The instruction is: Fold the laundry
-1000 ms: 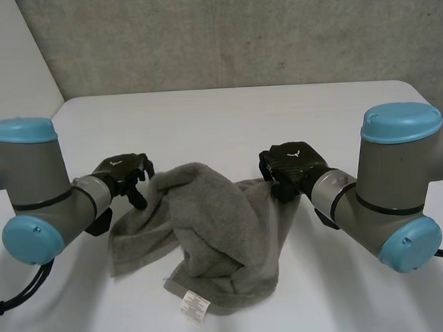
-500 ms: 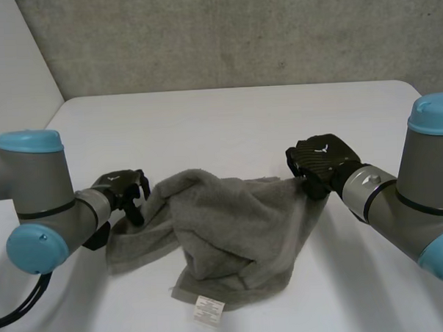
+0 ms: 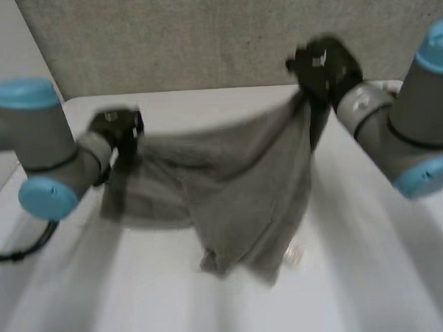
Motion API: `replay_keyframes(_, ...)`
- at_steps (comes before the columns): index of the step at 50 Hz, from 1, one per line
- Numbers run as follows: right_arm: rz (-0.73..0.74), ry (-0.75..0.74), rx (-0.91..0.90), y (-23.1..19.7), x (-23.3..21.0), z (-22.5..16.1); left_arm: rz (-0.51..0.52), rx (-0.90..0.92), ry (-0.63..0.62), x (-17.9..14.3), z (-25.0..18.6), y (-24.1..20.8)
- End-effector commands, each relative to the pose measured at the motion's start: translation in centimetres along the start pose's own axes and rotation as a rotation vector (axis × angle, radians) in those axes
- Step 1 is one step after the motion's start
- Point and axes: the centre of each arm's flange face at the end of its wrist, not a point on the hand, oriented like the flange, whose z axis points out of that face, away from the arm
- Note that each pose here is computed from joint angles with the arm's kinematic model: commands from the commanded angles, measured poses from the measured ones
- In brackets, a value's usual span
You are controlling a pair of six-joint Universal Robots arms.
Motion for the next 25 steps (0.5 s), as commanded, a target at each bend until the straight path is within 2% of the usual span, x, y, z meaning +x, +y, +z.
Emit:
replay_keyframes(1,-0.224,0.448,0.408,-6.3,8.4,3.9,0.124,0.526,-0.165,-2.4,1.1,-13.2)
replay_keyframes(3,-0.235,0.498,0.456,-7.1,9.4,3.8,0.123,0.746,-0.227,-3.0,-0.8,-18.1)
replay_keyframes(5,-0.234,0.507,0.460,-7.2,9.6,3.5,0.121,0.804,-0.241,-3.2,-1.5,-19.2)
replay_keyframes(7,-0.217,0.463,0.407,-5.9,8.8,2.9,0.121,0.789,-0.241,-3.2,-1.7,-18.6)
replay_keyframes(11,-0.193,0.398,0.318,-3.1,7.1,2.2,0.128,0.630,-0.201,-2.4,-1.4,-13.5)
replay_keyframes(12,-0.181,0.364,0.269,-1.4,6.0,1.7,0.128,0.630,-0.201,-2.4,-1.4,-13.4)
replay_keyframes(14,-0.171,0.331,0.221,0.1,5.0,1.2,0.129,0.496,-0.176,-1.8,-0.9,-8.9)
replay_keyframes(15,-0.157,0.295,0.176,1.6,3.7,0.6,0.129,0.495,-0.176,-1.8,-0.9,-8.8)
replay_keyframes(17,-0.145,0.255,0.127,3.3,2.5,0.0,0.129,0.339,-0.145,-0.9,-0.5,-3.2)
replay_keyframes(18,-0.135,0.209,0.084,5.0,1.1,-0.6,0.129,0.339,-0.145,-0.9,-0.5,-3.1)
replay_keyframes(19,-0.119,0.148,0.040,6.8,-0.7,-1.2,0.128,0.265,-0.133,-0.6,-0.4,-0.5)
replay_keyframes(20,-0.119,0.147,0.040,6.9,-0.7,-1.2,0.126,0.198,-0.117,-0.2,-0.5,2.0)
replay_keyframes(21,-0.104,0.093,-0.007,8.5,-2.3,-1.9,0.126,0.197,-0.117,-0.2,-0.5,2.0)
replay_keyframes(23,-0.092,0.039,-0.062,9.9,-3.7,-2.7,0.130,0.093,-0.099,0.3,-0.8,5.5)
replay_keyframes(25,-0.071,-0.011,-0.122,10.8,-4.7,-3.6,0.145,0.050,-0.092,0.5,-1.2,6.8)
